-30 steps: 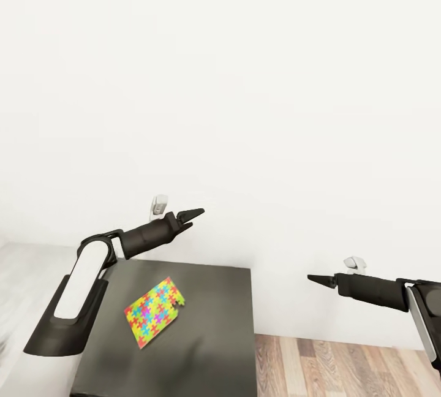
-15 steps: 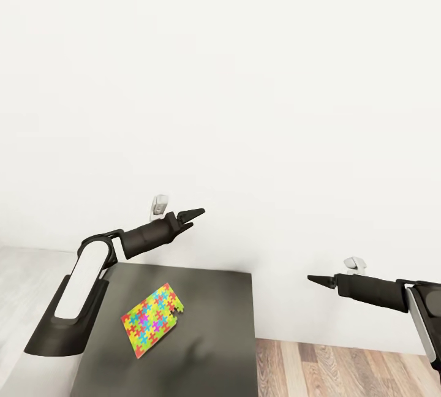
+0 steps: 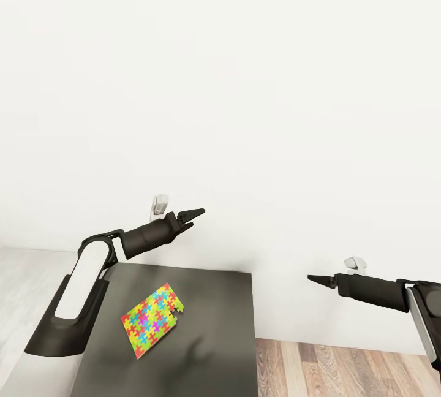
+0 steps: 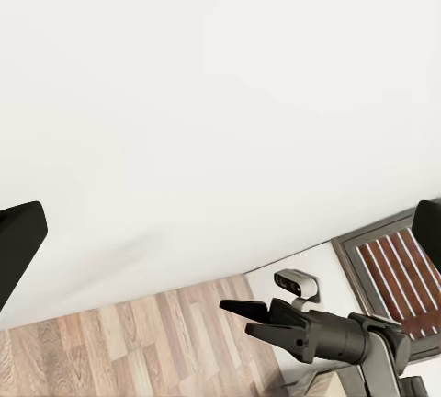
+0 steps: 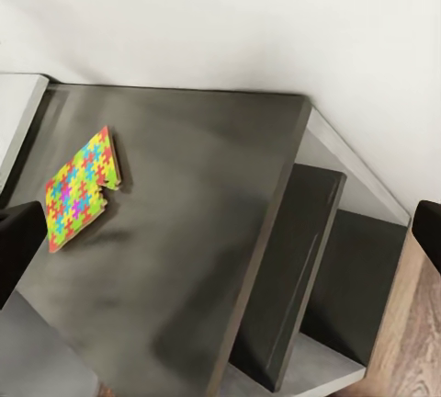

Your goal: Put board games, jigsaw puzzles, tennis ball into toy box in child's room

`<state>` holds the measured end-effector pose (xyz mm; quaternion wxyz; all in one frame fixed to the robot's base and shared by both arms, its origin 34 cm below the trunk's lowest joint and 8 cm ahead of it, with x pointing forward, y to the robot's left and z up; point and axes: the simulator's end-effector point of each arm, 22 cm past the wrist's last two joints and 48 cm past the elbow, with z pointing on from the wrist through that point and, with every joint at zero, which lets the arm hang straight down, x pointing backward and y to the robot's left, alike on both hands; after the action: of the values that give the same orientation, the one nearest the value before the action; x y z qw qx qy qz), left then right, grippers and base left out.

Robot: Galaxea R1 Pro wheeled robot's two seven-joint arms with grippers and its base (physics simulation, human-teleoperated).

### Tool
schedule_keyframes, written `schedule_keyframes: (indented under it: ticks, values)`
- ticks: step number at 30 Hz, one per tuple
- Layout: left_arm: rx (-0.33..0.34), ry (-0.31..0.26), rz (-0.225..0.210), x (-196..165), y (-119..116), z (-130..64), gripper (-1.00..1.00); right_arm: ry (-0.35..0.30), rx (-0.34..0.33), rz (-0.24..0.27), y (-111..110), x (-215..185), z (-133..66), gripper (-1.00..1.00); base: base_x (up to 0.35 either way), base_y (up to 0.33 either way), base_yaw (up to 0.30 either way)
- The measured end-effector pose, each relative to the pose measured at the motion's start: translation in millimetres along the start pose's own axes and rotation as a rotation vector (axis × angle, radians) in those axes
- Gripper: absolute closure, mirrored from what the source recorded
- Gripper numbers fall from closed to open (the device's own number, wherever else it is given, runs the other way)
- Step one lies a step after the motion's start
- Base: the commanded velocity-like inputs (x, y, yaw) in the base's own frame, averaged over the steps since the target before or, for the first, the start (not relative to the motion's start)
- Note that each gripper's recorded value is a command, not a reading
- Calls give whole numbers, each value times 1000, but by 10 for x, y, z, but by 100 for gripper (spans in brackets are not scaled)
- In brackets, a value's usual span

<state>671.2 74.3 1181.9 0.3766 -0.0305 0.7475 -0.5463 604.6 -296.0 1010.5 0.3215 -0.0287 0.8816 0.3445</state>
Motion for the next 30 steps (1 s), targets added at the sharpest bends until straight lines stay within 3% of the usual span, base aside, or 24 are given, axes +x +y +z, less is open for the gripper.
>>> schedule_keyframes:
  ticks: [13, 17, 24, 25, 28, 29, 30]
  values:
    - [-5, -1, 0, -8, 21, -10, -100, 1, 2, -1, 4, 0, 2, -100, 0, 0, 0]
    - [-66, 12, -27, 127, 281, -101, -100, 9, 9, 7, -30, 24, -4, -100, 0, 0, 0]
    - [-272, 21, -56, 251, 927, -372, -100, 28, 25, 36, -152, 105, -7, -100, 0, 0, 0]
    - [-272, 21, -57, 252, 927, -373, -100, 28, 24, 36, -151, 105, -7, -100, 0, 0, 0]
    - [-404, 30, -68, 327, 1259, -508, -100, 37, 31, 46, -200, 142, -3, -100, 0, 0, 0]
    - [-404, 30, -69, 328, 1259, -508, -100, 37, 31, 47, -199, 142, -4, -100, 0, 0, 0]
    - [-456, 34, -73, 357, 1382, -565, -100, 39, 33, 49, -211, 151, -2, -100, 0, 0, 0]
